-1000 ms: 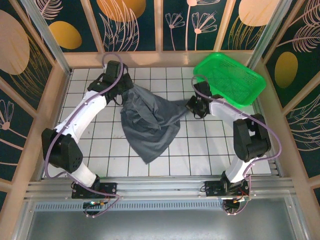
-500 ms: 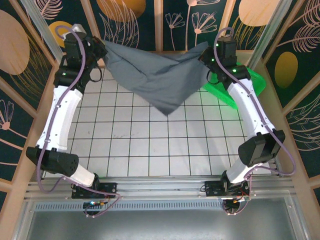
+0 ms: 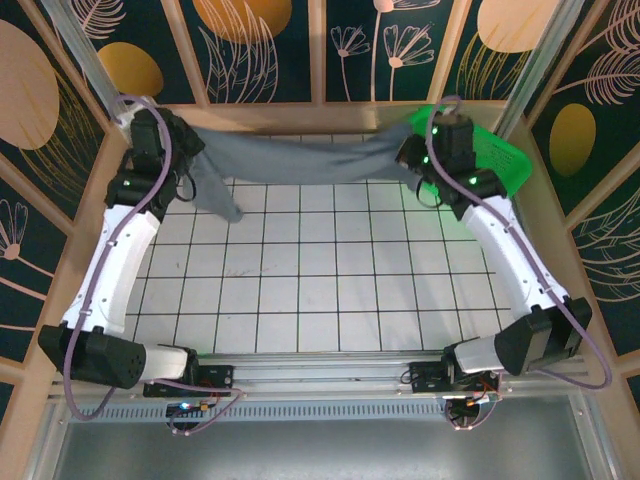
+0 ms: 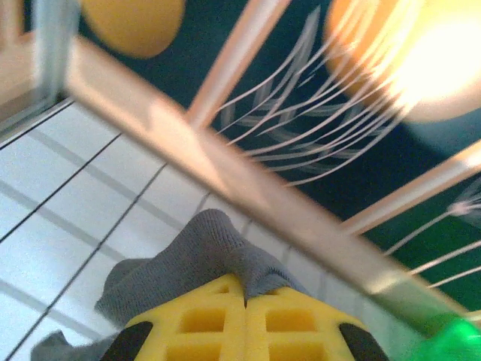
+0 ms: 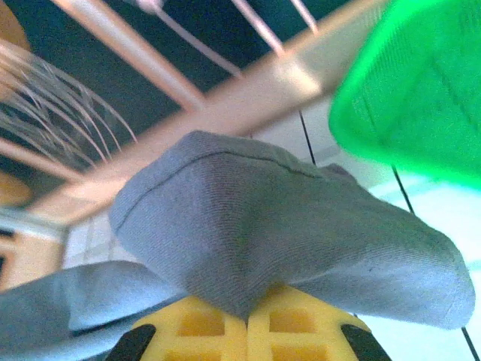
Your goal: Fold and stack the t-shirts
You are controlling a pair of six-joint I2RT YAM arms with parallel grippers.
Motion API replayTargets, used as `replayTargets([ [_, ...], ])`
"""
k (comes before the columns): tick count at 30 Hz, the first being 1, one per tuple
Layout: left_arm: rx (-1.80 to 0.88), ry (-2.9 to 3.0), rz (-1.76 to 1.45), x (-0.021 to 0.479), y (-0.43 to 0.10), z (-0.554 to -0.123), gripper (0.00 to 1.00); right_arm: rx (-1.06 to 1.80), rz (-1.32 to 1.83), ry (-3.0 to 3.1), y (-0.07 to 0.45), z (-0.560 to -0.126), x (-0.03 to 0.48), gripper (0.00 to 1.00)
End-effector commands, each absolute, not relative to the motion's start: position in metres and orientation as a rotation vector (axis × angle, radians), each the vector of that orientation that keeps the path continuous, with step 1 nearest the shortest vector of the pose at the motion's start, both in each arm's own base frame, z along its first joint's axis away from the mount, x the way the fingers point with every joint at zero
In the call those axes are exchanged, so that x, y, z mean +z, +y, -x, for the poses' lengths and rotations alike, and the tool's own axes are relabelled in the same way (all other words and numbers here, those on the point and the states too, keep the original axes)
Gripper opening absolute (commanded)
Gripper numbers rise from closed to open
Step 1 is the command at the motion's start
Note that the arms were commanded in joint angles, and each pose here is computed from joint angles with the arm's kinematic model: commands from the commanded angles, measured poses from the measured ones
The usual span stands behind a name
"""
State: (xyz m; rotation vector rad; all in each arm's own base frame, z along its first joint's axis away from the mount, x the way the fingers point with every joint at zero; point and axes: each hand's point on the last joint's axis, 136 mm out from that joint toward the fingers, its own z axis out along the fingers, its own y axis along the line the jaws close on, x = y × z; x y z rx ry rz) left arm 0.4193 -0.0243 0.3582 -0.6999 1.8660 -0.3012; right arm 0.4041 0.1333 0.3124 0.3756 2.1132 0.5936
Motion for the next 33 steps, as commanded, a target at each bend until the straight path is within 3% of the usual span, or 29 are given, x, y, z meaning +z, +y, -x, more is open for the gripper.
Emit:
replayTargets([
  [1,-0.091,1.981,0.740,0.296,0.003,-0.419,0.00,0.588,-0.384,2.196,0.138,-0.401,0.266,0.00],
  [5,-0.032,2.059,0.744,0.260,0.014,-0.434,0.00,0.540,-0.378,2.197,0.141,-0.430,0.259,0.00],
  [13,-0.034,2.078,0.709,0.258,0.010,-0.446,0.00,0.505,-0.328,2.122,0.152,-0.474,0.304,0.00],
  [19,-0.035,2.079,0.725,0.251,0.013,-0.428,0.00,0.504,-0.321,2.108,0.144,-0.448,0.313,0.00],
  [29,-0.160,1.882,0.855,0.283,0.020,-0.387,0.00,0.581,-0.252,1.888,0.127,-0.370,0.374,0.00],
  [33,-0.192,1.773,0.881,0.299,0.027,-0.376,0.01,0.585,-0.268,1.799,0.121,-0.366,0.396,0.00],
])
